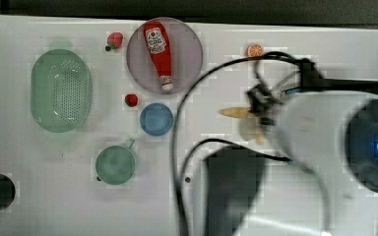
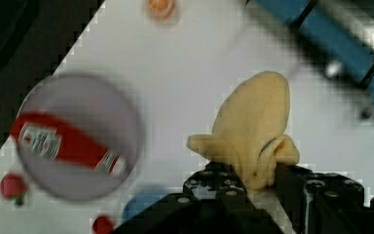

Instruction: Pick banana from table and place on oven.

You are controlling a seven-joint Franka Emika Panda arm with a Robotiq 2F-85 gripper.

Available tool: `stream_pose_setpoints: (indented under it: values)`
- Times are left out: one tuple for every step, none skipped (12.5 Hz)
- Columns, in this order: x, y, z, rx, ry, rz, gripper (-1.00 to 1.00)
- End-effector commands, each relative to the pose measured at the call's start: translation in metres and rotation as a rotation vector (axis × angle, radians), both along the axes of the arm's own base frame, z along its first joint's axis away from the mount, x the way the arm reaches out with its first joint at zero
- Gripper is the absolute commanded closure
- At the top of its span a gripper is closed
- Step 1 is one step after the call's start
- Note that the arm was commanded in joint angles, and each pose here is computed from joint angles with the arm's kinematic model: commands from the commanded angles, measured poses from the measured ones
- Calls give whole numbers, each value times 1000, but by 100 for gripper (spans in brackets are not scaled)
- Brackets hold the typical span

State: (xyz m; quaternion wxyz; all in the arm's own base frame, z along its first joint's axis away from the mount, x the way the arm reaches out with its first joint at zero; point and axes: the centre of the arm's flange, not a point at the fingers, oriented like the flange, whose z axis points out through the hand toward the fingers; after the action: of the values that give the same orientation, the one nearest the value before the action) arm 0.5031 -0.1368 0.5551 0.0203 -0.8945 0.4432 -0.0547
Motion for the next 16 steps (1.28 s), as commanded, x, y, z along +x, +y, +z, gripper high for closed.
stream_pose_setpoints:
  values:
    - [-18, -86, -47, 25, 88, -4, 49]
    - [-24, -107, -56, 27, 101, -12, 49]
    - [-29, -129, -66, 23, 105, -40, 49]
    - [-33, -149, -74, 6, 99, -58, 49]
    - [-34, -167, -83, -29, 95, -44, 49]
    - [-35, -183, -94, -72, 94, -14, 49]
    - [-34, -197, -104, -108, 94, 14, 49]
    - [-34, -205, -114, -123, 107, 28, 49]
    - [-35, -213, -124, -127, 127, 17, 49]
    - [-37, -222, -132, -131, 147, 1, 49]
    - [-36, -227, -136, -139, 154, -1, 49]
    - [-33, -228, -137, -146, 156, 3, 49]
    - [-32, -227, -140, -143, 163, 5, 49]
    - [-33, -226, -143, -135, 174, 6, 49]
    - [-31, -226, -142, -139, 168, 7, 49]
    - [-31, -226, -141, -143, 163, 8, 43]
